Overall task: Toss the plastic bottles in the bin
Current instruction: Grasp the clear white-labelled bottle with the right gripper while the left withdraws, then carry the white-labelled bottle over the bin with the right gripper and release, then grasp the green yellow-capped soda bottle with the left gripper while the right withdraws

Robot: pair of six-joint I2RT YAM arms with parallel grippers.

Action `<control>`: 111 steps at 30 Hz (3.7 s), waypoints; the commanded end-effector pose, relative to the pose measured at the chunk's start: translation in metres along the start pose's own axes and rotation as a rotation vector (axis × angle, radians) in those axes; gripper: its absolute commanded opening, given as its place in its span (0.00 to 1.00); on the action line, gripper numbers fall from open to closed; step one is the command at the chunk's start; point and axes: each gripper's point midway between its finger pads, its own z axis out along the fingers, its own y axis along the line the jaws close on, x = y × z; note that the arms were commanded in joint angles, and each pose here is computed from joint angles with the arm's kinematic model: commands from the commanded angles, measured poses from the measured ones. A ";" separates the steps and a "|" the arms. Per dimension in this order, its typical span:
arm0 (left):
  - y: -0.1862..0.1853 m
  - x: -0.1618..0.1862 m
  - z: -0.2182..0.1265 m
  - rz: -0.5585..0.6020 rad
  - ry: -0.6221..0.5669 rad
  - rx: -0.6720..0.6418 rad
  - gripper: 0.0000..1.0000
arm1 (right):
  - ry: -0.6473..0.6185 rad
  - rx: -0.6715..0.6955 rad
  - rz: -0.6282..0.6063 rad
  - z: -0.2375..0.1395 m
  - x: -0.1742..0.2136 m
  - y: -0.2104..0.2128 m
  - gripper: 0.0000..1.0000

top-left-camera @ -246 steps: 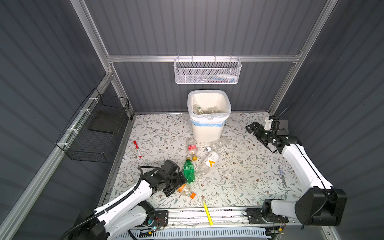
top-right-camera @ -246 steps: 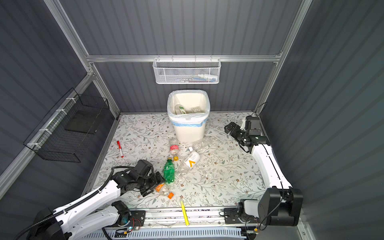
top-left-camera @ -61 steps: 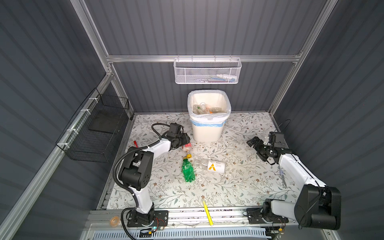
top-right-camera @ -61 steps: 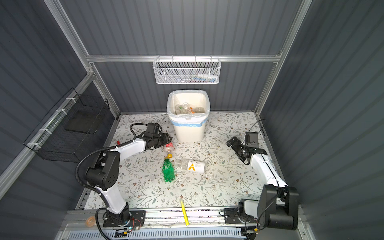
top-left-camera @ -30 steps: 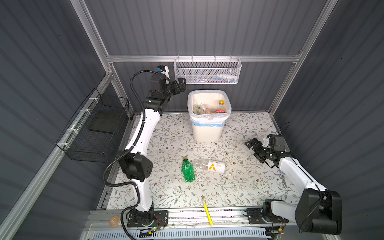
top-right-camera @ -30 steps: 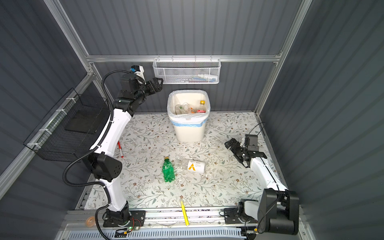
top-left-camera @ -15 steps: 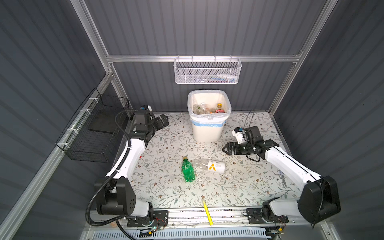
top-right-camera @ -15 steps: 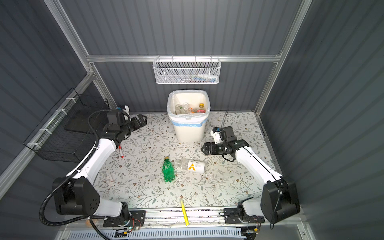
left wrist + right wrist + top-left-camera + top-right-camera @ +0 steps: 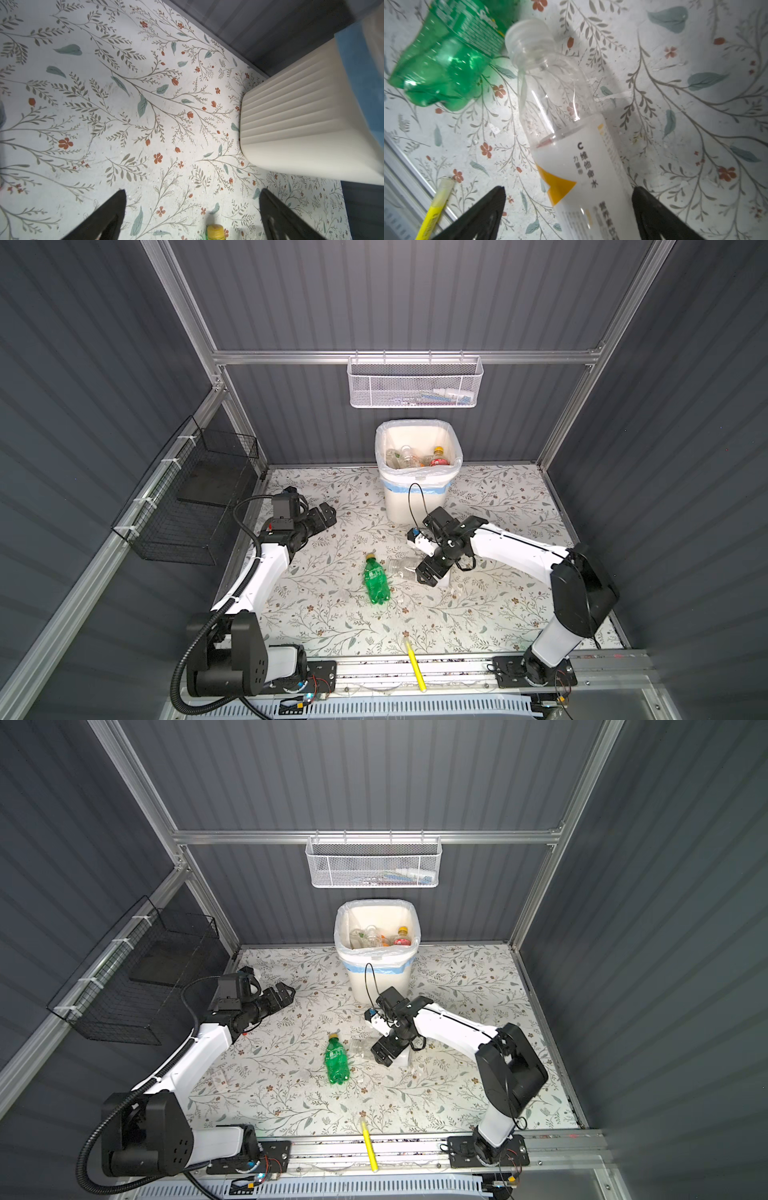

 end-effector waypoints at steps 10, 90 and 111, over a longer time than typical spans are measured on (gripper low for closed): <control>0.006 0.017 0.002 -0.019 0.032 0.008 1.00 | 0.073 0.126 -0.057 0.034 0.000 -0.008 0.81; -0.046 0.225 0.053 0.081 0.478 -0.030 0.86 | -0.853 -0.024 1.274 -0.209 0.053 -0.211 0.99; -0.039 0.231 0.048 0.060 0.463 -0.028 0.40 | -0.825 -0.045 1.310 -0.181 0.069 -0.209 0.99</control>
